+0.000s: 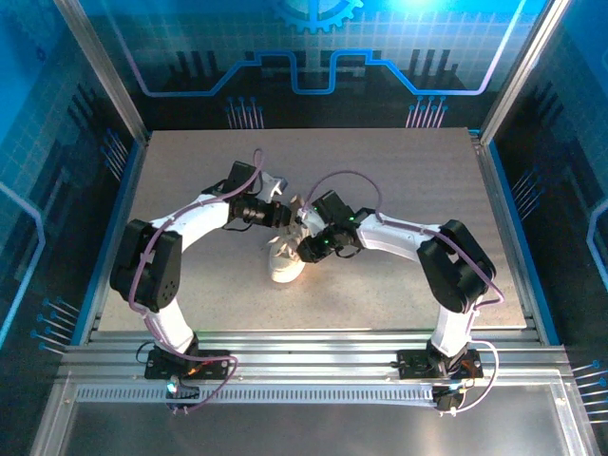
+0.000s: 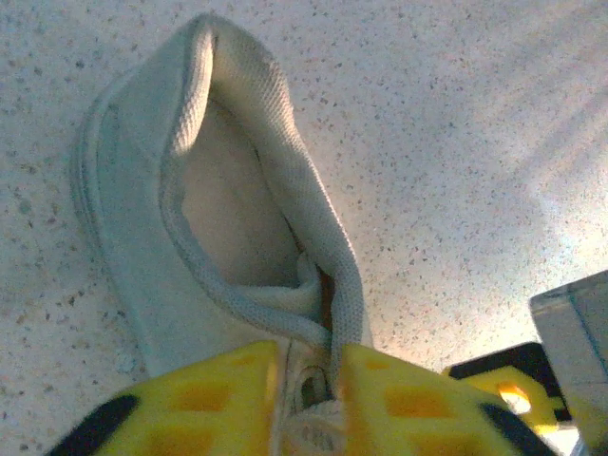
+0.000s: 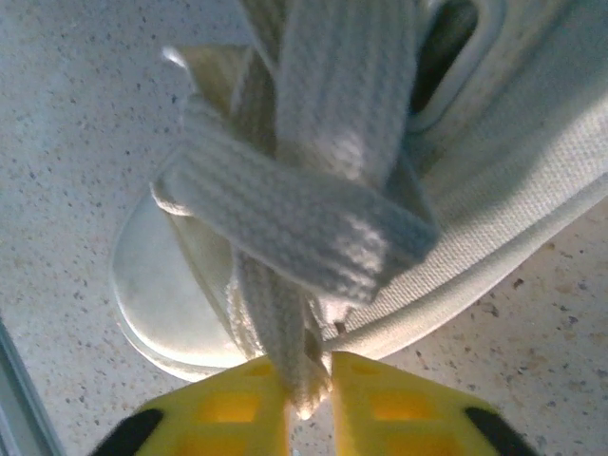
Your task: Tie the shoes
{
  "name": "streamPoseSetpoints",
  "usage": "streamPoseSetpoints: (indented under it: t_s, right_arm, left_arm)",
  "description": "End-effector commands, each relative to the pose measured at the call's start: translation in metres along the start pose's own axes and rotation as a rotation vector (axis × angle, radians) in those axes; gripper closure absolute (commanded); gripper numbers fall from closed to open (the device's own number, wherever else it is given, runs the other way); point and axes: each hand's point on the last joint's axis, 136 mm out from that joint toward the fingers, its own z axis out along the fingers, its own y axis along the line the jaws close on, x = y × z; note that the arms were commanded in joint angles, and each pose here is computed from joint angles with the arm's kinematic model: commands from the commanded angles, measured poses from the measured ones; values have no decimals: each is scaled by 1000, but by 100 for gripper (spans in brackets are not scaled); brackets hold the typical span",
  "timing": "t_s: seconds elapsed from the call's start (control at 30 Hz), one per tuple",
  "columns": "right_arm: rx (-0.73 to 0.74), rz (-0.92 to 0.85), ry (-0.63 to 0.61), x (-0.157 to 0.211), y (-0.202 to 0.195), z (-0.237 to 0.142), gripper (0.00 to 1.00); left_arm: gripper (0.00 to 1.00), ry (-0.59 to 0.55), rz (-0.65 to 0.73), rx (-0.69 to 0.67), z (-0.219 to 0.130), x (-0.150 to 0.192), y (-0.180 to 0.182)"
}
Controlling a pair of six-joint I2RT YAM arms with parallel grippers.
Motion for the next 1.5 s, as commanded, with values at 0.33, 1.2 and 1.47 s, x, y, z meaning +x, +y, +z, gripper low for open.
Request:
streamPoseSetpoints:
  t_s: [0.33,1.2,1.47]
  right_arm:
    - [38,-54,20,-8,10,-29,100]
    - [-57,39,28,-12,-10,-54,100]
    - [-170,4,34,-14,12,-47,83]
  left_arm:
    - [100,-58,-69,83,-7,2,-1]
    - [80,-51,-43,61,-16,21,8]
    - [65,-121,32,40,-41,3,-6]
